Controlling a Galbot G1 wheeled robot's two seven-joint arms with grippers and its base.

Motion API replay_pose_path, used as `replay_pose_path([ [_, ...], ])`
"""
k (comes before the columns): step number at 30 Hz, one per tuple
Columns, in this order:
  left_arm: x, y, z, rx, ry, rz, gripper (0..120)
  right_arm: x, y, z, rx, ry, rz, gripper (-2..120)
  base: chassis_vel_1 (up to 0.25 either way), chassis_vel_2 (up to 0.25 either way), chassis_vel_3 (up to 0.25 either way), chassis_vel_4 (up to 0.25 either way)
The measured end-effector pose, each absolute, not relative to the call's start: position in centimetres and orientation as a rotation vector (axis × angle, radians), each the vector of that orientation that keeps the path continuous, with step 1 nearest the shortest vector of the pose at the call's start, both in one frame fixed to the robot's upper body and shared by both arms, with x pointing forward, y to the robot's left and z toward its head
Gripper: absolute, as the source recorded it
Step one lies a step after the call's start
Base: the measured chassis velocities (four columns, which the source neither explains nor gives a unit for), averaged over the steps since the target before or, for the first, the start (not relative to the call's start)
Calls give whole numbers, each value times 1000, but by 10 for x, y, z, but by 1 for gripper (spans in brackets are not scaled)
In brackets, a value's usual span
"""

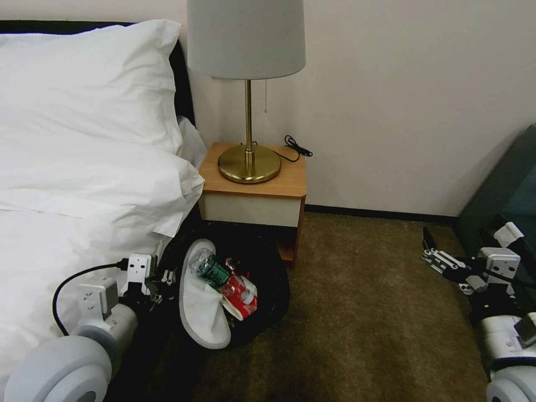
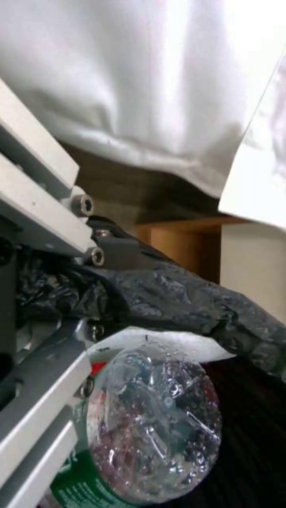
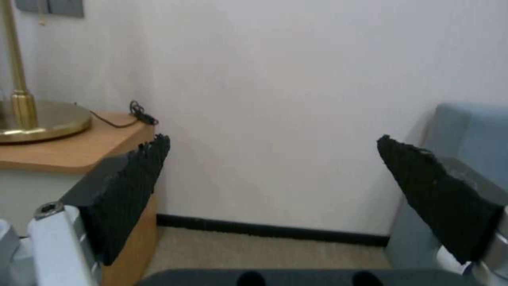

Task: Pick up the trash bin, then pick up the garbage on the floor and place it into the trash bin.

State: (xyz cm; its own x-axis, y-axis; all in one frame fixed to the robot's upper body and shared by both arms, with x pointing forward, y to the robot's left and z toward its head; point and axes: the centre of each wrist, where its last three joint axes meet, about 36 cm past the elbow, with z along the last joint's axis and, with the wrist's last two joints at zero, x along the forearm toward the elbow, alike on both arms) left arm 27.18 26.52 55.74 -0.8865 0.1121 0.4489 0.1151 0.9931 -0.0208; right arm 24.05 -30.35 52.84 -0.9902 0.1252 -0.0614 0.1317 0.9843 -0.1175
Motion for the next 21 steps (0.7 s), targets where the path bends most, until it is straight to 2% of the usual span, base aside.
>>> replay_pose_path([
  [7, 271, 267, 557, -136, -2675, -7, 1, 231, -296, 532, 192, 3054, -239, 100, 0, 0, 0, 0],
  [21, 269, 265, 554, -141, -2667, 6, 1, 209, -247, 503, 89, 3031, -304, 100, 0, 0, 0, 0],
])
